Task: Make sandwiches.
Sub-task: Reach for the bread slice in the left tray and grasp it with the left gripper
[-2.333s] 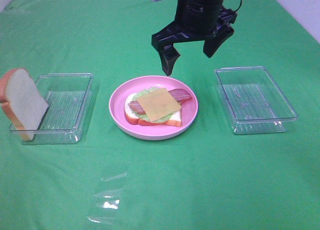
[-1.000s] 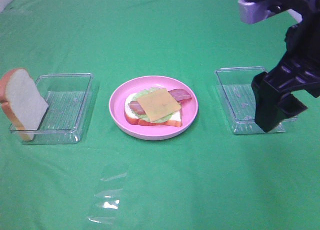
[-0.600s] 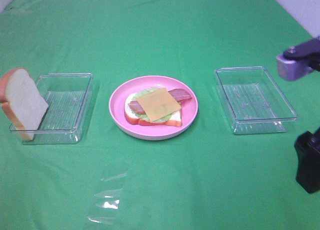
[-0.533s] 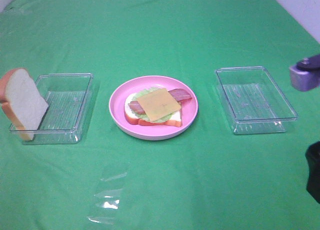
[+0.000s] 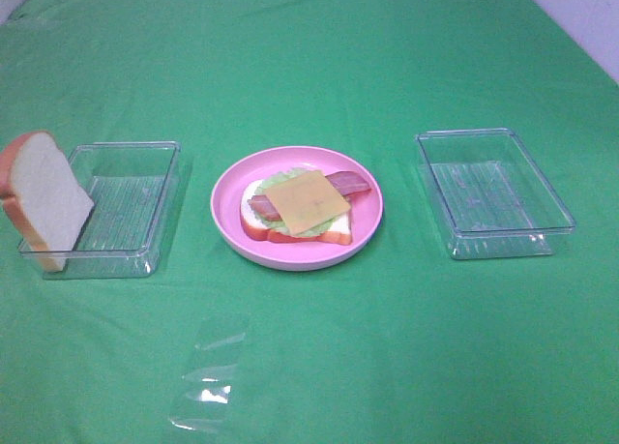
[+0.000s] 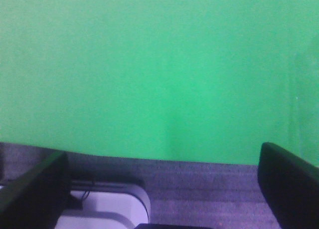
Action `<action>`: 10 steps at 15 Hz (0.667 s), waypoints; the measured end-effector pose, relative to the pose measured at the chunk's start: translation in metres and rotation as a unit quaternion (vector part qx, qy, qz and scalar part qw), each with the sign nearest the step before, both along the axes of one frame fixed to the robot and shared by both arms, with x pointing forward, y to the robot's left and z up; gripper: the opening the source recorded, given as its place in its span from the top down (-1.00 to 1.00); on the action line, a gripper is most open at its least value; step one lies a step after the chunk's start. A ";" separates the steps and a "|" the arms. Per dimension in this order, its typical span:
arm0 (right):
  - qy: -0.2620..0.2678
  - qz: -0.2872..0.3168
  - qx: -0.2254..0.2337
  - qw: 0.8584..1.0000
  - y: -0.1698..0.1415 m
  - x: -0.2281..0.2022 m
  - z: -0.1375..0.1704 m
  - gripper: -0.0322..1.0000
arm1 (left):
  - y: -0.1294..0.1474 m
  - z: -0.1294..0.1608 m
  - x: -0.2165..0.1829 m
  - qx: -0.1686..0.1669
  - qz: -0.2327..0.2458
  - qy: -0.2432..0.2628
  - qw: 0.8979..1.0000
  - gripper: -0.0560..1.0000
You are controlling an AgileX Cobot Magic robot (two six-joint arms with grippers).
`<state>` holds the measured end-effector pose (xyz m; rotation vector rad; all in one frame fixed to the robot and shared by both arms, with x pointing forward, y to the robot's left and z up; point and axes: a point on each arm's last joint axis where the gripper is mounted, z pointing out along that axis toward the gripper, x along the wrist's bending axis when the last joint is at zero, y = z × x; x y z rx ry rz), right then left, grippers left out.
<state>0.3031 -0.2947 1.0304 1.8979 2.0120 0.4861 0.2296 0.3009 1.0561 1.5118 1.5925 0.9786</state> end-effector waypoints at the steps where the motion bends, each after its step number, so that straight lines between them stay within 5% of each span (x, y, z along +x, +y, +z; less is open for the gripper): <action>1: -0.044 -0.012 0.007 0.999 -0.002 -0.013 0.002 -0.94 | 0.000 0.000 0.000 0.000 0.000 0.000 1.000 -0.98; 6: -0.198 -0.028 0.016 0.980 -0.005 -0.056 0.010 -0.94 | 0.000 0.000 0.000 0.000 0.000 0.000 1.000 -0.98; 10: -0.215 -0.025 0.016 0.976 -0.005 -0.072 -0.001 -0.94 | 0.000 0.000 0.000 0.000 0.000 0.000 1.000 -0.98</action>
